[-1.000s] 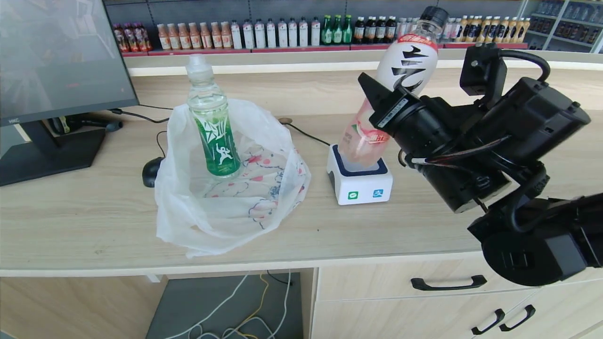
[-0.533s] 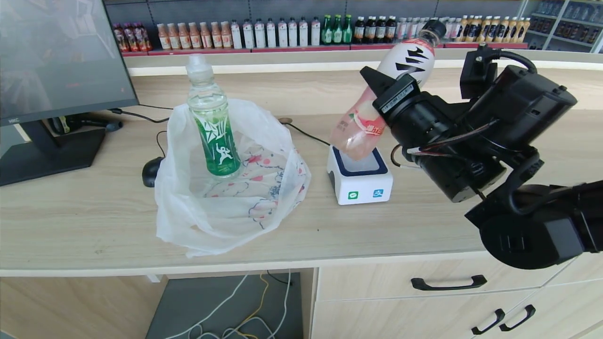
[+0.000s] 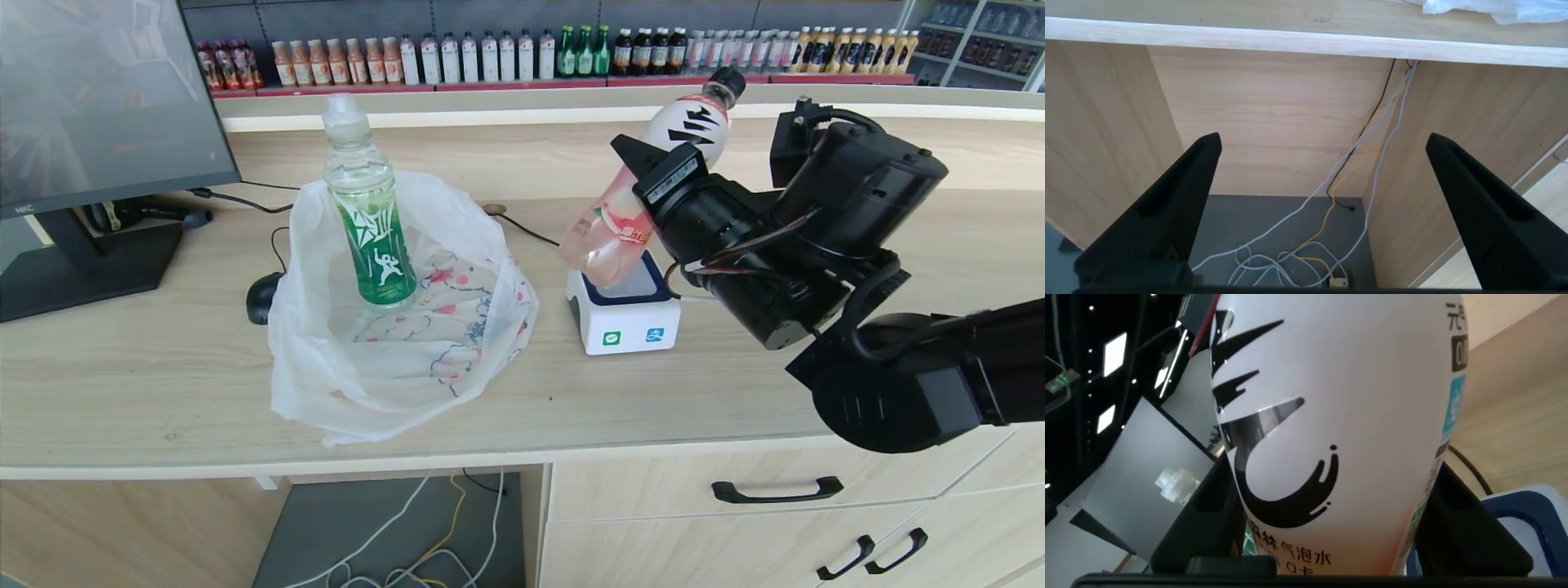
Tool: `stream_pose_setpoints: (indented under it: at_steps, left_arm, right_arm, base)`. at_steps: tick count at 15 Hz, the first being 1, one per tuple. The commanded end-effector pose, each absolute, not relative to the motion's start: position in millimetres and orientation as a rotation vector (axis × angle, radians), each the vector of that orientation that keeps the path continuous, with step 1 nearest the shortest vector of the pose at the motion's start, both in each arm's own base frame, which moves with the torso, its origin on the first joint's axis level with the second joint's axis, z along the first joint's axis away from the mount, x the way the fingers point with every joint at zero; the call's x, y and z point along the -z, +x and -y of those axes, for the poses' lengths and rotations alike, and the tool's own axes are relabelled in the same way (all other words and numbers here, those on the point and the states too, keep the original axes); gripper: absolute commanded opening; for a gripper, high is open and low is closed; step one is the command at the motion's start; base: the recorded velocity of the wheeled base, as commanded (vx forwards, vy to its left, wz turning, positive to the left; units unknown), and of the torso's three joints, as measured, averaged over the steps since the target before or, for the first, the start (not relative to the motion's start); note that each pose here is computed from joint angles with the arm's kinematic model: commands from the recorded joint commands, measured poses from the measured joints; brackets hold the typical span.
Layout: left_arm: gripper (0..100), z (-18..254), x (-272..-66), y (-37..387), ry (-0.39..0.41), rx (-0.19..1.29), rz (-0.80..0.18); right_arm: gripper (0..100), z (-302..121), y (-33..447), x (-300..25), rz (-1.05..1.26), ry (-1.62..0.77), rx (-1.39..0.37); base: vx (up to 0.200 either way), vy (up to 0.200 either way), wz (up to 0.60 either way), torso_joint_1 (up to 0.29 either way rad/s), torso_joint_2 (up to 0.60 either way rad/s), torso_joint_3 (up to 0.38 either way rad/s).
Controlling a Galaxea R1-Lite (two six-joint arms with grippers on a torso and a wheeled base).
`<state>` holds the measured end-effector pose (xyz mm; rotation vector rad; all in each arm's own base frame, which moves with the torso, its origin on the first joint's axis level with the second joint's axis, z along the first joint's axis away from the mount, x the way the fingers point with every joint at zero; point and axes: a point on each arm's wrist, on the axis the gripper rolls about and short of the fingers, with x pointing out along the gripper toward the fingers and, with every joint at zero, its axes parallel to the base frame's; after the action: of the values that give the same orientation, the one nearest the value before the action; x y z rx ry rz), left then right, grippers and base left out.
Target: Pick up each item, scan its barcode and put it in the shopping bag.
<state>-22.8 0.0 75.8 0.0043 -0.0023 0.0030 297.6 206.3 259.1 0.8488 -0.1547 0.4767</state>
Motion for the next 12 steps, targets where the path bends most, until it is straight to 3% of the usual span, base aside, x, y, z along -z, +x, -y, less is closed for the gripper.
stream_pose_setpoints:
  at_steps: [1,12]
  left_arm:
    - [100,0,-76,-23,0.005,-0.003,0.003]
    - [100,0,-76,-23,0.005,-0.003,0.003]
  right_arm:
    - [0,-208,300,-249,0.129,0.841,-0.467]
    - [0,-210,306,-230,0.099,0.844,-0.452]
  base:
    - [0.0,0.0,0.0,0.0,0.0,0.0]
    - [0.0,0.0,0.0,0.0,0.0,0.0]
